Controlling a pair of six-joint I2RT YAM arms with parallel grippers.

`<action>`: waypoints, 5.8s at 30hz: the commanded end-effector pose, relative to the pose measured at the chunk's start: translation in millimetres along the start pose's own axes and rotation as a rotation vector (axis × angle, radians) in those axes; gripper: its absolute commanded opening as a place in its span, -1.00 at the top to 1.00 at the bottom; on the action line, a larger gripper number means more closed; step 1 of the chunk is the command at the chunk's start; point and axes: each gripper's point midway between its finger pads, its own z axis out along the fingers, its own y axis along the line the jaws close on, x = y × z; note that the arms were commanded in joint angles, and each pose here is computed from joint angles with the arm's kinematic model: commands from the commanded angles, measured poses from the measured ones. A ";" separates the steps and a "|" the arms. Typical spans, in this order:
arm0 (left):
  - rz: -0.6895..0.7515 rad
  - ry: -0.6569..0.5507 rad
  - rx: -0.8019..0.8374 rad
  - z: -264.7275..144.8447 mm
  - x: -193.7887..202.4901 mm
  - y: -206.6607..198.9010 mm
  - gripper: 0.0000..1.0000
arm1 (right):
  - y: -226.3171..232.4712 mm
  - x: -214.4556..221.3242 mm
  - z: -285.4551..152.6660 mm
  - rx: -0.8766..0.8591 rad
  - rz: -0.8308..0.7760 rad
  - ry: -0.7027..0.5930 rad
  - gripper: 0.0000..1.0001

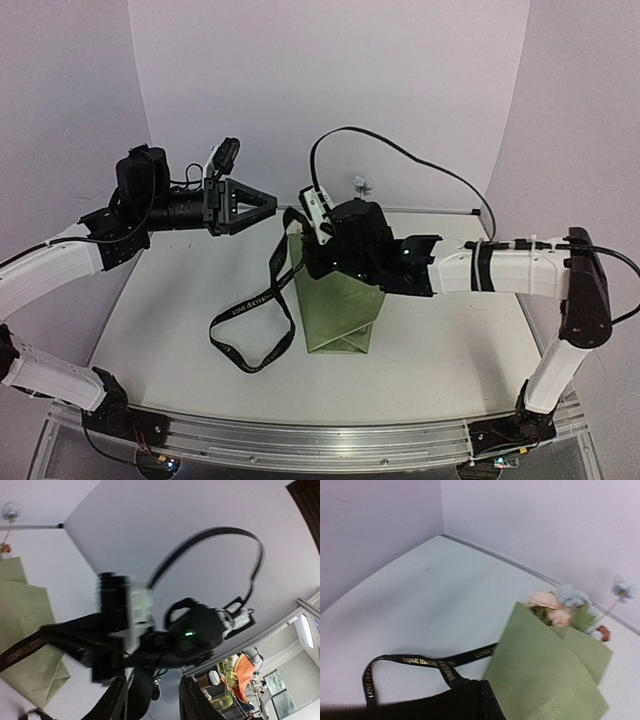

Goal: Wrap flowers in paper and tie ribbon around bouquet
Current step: Pass from the left arm to the right, then pick up the ribbon from the corner of the board, then place the ribbon at the center of the board, then pick up the folded bouquet from the center of the board.

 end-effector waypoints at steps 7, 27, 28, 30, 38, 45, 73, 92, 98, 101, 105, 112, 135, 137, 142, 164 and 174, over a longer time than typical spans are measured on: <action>-0.129 -0.119 -0.881 -70.3 24.8 162.5 -0.07 | -139.2 0.9 -137.0 0.576 -0.433 0.153 1.00; -0.380 0.322 -1.184 -115.3 152.6 338.6 -0.03 | -239.9 103.0 -264.9 0.850 -0.285 0.316 1.00; -0.387 0.331 -1.168 -112.2 155.6 339.7 -0.02 | -240.2 106.4 -265.1 0.850 -0.283 0.322 1.00; -0.399 0.345 -1.128 -104.3 159.7 340.6 0.00 | -240.4 112.8 -265.1 0.851 -0.280 0.334 1.00; -0.390 0.405 -1.137 -89.8 172.8 348.0 0.37 | -243.3 126.4 -266.4 0.861 -0.259 0.355 1.00; -0.309 0.300 -1.338 -113.9 134.1 349.6 0.99 | -251.4 131.0 -266.0 0.871 -0.211 0.383 1.00; -0.595 -0.395 -1.380 -211.1 128.1 299.6 1.00 | -315.4 155.7 -272.8 1.019 -0.383 0.898 1.00; -0.608 -0.360 -1.390 -193.4 157.7 305.0 0.74 | -338.1 195.6 -283.9 1.103 -0.228 1.185 0.92; -0.564 -0.382 -1.351 -191.0 139.4 291.4 -0.16 | -318.8 210.4 -288.2 0.976 -0.120 1.263 -0.19; -0.532 -0.380 -1.296 -181.4 122.2 280.3 -0.35 | -298.2 219.4 -292.1 0.858 -0.011 1.289 -0.59; -0.504 -0.360 -1.224 -166.3 103.8 267.6 -0.56 | -281.7 222.5 -307.4 0.794 0.060 1.341 -0.81; -0.417 -0.290 -1.046 -127.8 72.9 247.2 -0.66 | -224.2 226.9 -276.3 0.532 0.482 1.184 -0.94; -0.493 0.123 -0.493 28.0 89.8 286.2 -0.49 | -141.2 184.8 -29.6 0.034 0.966 0.643 -0.84; -0.511 0.140 -0.486 33.9 94.5 293.2 -0.46 | -137.6 187.6 -18.8 0.013 0.995 0.636 -0.77; -0.545 0.169 -0.459 48.5 102.4 303.3 -0.27 | -125.7 204.2 7.5 -0.030 1.069 0.668 -0.53; -0.632 0.266 -0.418 93.5 120.7 310.6 0.37 | -103.2 208.9 34.5 -0.083 1.208 0.674 0.70; -0.712 0.308 -0.420 92.8 119.9 298.0 0.79 | -104.4 188.9 33.5 -0.057 1.304 0.673 1.00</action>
